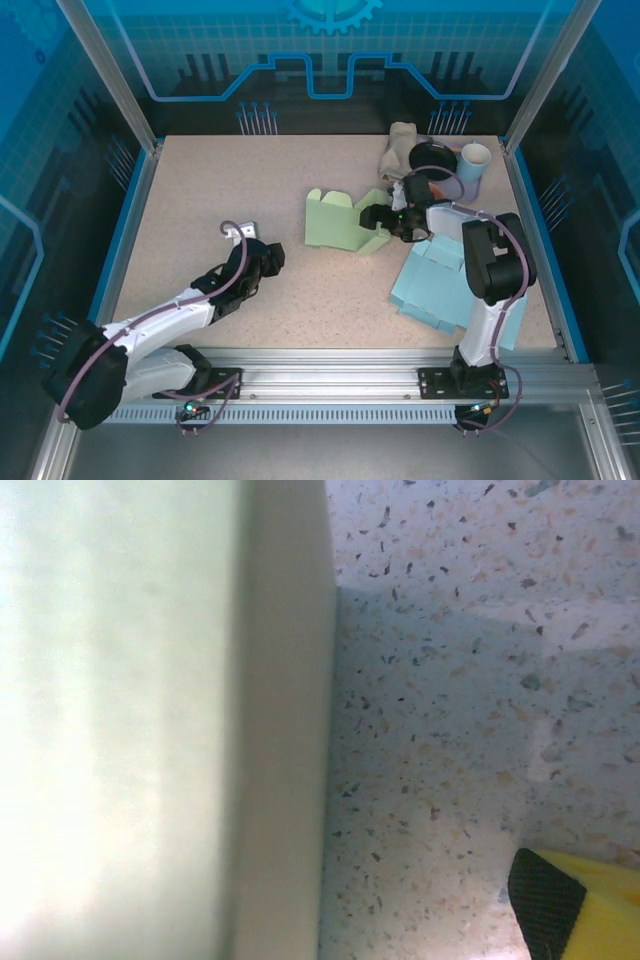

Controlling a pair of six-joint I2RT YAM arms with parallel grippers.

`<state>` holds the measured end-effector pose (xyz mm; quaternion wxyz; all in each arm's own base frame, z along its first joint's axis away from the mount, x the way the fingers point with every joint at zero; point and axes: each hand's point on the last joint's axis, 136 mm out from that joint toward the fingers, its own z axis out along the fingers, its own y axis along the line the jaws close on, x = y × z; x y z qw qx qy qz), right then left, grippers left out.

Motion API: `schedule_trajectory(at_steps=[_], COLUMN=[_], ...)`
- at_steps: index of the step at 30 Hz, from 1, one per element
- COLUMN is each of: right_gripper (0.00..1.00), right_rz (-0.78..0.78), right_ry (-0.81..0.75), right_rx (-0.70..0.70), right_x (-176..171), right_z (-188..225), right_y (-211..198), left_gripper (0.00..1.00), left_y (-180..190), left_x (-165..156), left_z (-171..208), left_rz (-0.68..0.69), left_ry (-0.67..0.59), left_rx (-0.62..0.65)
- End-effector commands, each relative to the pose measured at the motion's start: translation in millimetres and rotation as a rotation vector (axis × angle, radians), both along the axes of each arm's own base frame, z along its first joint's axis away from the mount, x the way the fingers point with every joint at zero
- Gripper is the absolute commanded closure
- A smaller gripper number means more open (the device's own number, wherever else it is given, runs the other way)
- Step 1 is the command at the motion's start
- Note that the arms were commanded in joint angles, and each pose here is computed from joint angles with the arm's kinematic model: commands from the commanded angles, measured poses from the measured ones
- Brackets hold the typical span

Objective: Fold the paper box

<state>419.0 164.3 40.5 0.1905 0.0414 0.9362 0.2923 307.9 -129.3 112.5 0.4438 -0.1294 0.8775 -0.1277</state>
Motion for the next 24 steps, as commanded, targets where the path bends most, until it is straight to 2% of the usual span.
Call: schedule_trajectory(at_steps=[1, 7, 10, 11, 13, 20, 24], right_gripper=[0.05, 0.07, 0.07, 0.07, 0.08, 0.1, 0.1], right_rz=[-0.013, -0.081, -0.103, -0.106, -0.114, -0.158, -0.16], right_ry=[-0.023, -0.034, -0.013, -0.011, -0.004, 0.017, 0.017], right_rx=[0.194, 0.381, 0.387, 0.38, 0.367, 0.353, 0.361], right_x=[2.2, 3.4, 1.9, 2.1, 1.4, -0.9, -0.7], right_z=[17.2, 24.9, 15.2, 12.4, 6.7, -3.6, -3.4], right_y=[14.6, 22.7, 22.7, 21.8, 19.4, 7.3, 6.6], left_gripper=[0.41, 0.41, 0.39, 0.35, 0.33, 0.33, 0.33], left_y=[-16.0, -25.0, -33.0, -37.8, -47.1, -78.2, -82.1], left_x=[9.1, 15.6, 23.4, 26.6, 33.3, 59.4, 69.5], left_z=[8.6, 3.8, -2.0, -6.6, -14.6, -45.3, -51.0], left_rz=[-0.023, -0.033, -0.037, -0.046, -0.06, -0.092, -0.092], left_ry=[-0.008, -0.001, 0.002, 0.01, 0.027, 0.117, 0.109], left_rx=[-0.059, -0.082, -0.103, -0.11, -0.127, -0.163, -0.187])
